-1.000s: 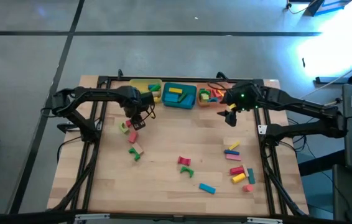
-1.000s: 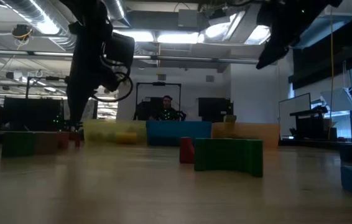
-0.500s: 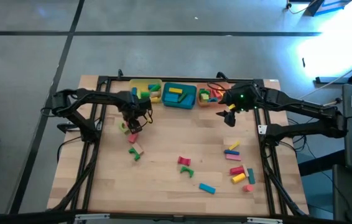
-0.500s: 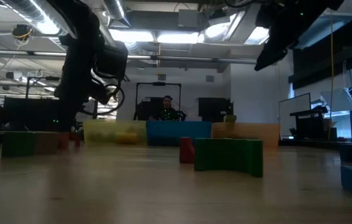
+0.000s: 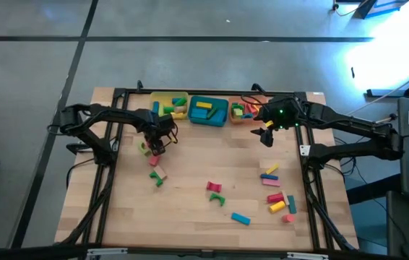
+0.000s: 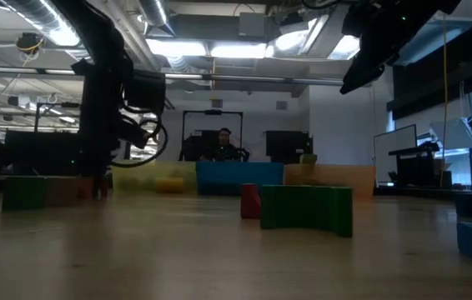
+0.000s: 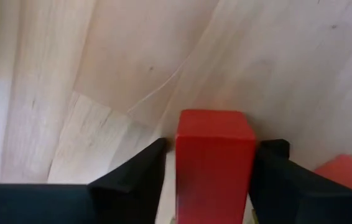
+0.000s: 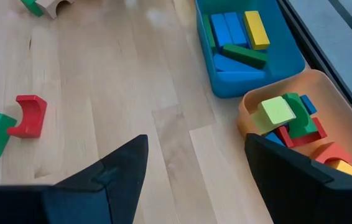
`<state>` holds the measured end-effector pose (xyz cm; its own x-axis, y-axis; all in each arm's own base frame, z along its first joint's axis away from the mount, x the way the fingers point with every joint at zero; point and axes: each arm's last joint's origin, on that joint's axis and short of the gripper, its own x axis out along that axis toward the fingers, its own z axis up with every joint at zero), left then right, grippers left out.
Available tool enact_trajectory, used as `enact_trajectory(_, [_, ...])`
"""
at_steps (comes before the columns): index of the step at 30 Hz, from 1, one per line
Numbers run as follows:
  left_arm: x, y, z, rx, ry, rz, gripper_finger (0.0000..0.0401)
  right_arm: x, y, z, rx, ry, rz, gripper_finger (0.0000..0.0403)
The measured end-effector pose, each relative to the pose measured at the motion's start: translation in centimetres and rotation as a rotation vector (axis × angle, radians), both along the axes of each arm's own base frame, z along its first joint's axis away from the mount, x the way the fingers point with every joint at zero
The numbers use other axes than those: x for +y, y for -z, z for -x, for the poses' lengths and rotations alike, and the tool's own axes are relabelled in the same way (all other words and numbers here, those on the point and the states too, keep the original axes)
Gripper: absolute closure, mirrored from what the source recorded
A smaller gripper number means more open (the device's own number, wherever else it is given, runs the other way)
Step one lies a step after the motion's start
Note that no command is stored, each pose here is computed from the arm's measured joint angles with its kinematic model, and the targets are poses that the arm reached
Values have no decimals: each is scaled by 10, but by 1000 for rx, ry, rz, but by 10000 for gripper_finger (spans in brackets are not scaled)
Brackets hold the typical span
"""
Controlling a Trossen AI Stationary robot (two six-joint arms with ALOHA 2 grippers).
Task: Sort blocks by size
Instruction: Put the red rectangle block into the orange bin
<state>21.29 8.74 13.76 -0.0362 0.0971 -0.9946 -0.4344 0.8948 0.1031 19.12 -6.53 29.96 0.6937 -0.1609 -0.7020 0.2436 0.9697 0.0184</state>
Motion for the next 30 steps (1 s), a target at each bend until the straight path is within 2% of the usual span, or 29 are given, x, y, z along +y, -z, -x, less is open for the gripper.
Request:
enact_trajectory(6, [0,0,1,2,-8,-4,282,0,0,0,0,0,0,134])
enact_trajectory(11, [1,-6,-6,-32,-39,23,285,0,0,0,-2,0,1,134])
enact_trajectory(20, [13,-42,-39,-225,-35,-20,285,4,-7,11,-26,-1,13,134])
enact_trajectory(23, [20,-56,-58,-413,-61,-54,285,4,-8,14,-15,16,28,134])
enact_trajectory(30, [37,-95,-111,-1088,-51,-235,282,4,-8,17,9,48,54,134])
